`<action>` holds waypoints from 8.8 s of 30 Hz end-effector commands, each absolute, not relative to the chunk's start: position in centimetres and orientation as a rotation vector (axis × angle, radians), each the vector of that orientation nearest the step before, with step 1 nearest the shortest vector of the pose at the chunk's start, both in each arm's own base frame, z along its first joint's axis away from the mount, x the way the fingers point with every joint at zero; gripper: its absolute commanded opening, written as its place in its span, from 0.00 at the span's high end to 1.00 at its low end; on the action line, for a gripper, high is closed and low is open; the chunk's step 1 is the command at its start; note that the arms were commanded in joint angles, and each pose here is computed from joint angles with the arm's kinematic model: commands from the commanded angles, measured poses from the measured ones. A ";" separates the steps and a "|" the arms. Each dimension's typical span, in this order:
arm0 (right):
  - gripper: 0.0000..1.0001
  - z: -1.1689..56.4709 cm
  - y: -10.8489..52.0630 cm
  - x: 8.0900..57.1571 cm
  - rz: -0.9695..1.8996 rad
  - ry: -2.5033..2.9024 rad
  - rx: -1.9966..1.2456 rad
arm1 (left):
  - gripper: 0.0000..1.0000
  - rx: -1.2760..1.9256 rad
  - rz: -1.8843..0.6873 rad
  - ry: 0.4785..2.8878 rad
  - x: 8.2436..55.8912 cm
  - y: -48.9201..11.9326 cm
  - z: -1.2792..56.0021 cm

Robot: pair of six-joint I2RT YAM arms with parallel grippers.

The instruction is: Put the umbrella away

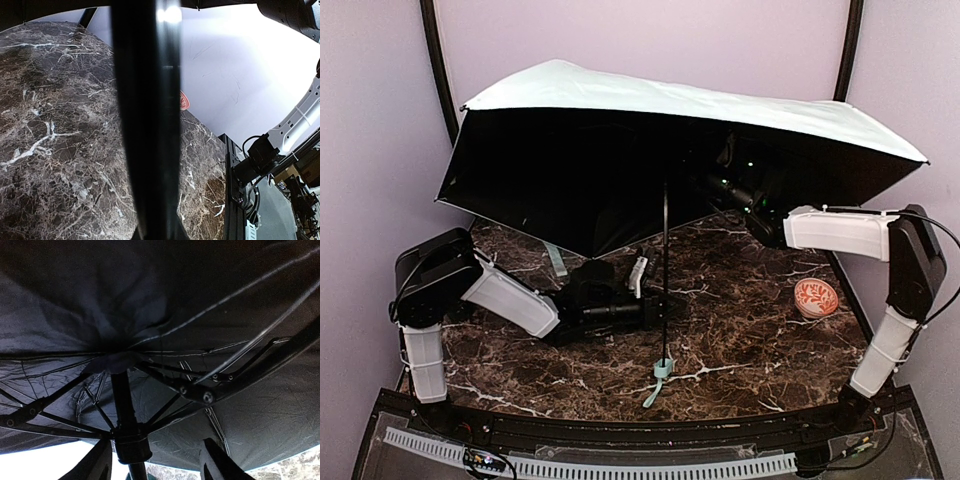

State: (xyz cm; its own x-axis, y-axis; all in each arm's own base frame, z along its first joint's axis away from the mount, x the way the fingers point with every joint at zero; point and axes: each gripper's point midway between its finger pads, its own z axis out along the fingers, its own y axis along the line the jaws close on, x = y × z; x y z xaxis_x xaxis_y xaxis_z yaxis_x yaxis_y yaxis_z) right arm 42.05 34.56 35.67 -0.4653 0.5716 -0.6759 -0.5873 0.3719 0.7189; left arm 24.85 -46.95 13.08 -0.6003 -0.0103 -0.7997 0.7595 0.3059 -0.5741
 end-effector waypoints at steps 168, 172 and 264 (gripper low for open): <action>1.00 34.1 27.9 31.0 0.521 1.903 -0.869 | 0.21 0.399 -0.315 1.797 28.6 -21.1 32.7; 1.00 36.6 26.5 28.8 0.487 1.831 -0.937 | 0.20 0.358 -0.293 1.774 28.6 -20.2 33.8; 1.00 31.7 32.5 18.3 1.033 1.540 -1.569 | 0.31 0.718 -0.865 1.688 27.3 -34.8 24.9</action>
